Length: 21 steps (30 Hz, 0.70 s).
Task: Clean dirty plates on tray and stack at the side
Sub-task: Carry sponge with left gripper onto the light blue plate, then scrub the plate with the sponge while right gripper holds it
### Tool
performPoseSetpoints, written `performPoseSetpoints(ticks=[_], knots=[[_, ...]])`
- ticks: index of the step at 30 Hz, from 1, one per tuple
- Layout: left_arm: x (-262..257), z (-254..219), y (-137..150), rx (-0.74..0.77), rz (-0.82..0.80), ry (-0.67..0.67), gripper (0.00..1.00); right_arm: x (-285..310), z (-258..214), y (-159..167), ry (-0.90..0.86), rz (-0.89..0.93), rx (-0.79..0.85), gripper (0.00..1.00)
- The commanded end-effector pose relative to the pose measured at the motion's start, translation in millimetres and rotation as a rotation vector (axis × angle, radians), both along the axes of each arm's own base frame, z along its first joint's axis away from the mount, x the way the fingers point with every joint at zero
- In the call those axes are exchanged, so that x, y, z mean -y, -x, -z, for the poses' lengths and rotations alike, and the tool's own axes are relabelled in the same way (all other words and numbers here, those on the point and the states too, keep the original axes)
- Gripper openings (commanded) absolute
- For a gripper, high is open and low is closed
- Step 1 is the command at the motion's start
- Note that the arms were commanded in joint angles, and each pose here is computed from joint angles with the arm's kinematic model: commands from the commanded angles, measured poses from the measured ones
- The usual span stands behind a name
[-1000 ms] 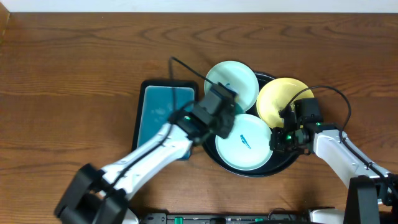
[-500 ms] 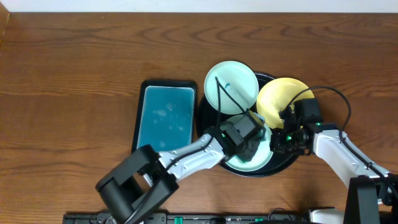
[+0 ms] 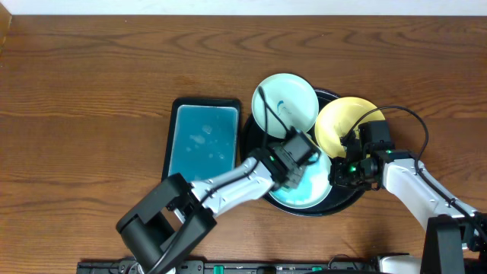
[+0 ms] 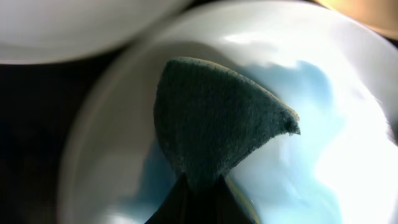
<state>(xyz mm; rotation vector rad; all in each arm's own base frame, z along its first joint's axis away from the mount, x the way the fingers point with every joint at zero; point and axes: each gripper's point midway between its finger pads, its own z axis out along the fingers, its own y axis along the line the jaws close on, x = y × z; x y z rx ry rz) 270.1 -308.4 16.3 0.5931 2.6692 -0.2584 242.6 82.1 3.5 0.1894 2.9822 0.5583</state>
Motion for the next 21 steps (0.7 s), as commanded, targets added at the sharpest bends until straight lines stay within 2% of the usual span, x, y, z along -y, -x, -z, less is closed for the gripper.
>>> performPoseSetpoints(ticks=[1,8,15,18,21], knots=[[-34.4,15.5,-16.2,0.002,-0.118,-0.079,0.07,1.9,3.6,2.1,0.018,-0.007,-0.009,0.01],[18.6,15.3,40.0,-0.209,0.032,0.104,0.07,1.9,3.6,2.2,0.018,-0.007,-0.009,0.01],[50.7,13.5,88.5,-0.243,0.177,0.121,0.07,2.0,3.8,3.0,0.018,-0.007,-0.013,0.01],[52.9,13.7,93.0,-0.224,0.212,0.107,0.07,2.0,3.8,3.0,0.018,-0.007,-0.013,0.01],[39.1,16.1,71.5,-0.144,0.154,0.045,0.08,2.0,3.8,3.1,0.018,-0.007,-0.013,0.01]])
